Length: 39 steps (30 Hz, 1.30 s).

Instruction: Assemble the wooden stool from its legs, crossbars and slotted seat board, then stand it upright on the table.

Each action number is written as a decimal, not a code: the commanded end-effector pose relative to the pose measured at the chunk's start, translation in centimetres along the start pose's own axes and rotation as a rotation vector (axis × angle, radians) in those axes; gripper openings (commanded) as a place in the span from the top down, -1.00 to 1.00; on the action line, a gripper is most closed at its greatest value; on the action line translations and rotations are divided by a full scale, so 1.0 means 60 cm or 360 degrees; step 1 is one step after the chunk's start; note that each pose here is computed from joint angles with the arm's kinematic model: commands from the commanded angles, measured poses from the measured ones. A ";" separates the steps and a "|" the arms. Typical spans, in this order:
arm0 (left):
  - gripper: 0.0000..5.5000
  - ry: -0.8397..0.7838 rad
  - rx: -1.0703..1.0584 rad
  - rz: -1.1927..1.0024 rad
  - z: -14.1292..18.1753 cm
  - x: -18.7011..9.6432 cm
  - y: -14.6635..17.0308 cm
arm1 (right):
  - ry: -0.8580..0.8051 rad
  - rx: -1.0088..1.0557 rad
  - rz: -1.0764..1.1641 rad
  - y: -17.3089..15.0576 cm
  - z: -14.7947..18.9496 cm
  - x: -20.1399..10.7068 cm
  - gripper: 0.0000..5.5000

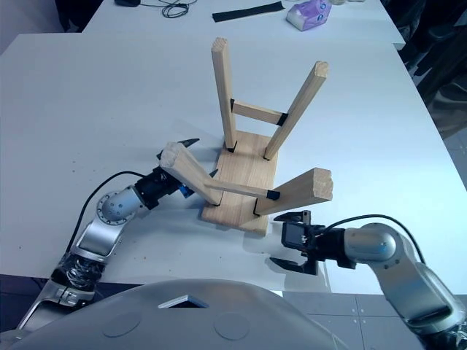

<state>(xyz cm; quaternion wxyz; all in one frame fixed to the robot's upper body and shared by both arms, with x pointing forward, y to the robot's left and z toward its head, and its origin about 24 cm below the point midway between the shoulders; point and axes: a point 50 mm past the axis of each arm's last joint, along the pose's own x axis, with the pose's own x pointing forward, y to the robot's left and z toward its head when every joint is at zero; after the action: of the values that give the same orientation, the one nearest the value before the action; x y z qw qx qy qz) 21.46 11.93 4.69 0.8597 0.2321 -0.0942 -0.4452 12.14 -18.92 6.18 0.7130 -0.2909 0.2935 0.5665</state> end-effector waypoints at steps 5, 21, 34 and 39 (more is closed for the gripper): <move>-0.59 -0.0003 0.0055 -0.0044 0.000 -0.018 -0.021 | 0.0163 -0.0185 -0.0382 -0.035 -0.020 0.026 -0.65; -0.59 -0.0059 0.0022 0.0044 0.037 0.000 -0.025 | 0.0128 -0.0175 -0.0884 -0.137 -0.036 0.050 -0.65; -0.59 0.0218 -0.0158 -0.0032 0.018 -0.109 0.023 | 0.0187 -0.0084 -0.1078 -0.142 -0.074 0.036 -0.65; -0.52 0.0513 -0.0309 0.0174 -0.023 -0.183 0.076 | 0.0171 0.0116 -0.1050 -0.079 -0.078 0.013 -0.65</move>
<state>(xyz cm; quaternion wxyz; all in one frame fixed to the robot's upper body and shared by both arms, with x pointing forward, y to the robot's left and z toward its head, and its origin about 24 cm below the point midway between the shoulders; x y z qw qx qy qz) 18.38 21.22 6.50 0.8908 0.2168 0.0362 -0.3976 19.21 -22.21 4.26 0.8581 -0.4049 0.1692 0.2666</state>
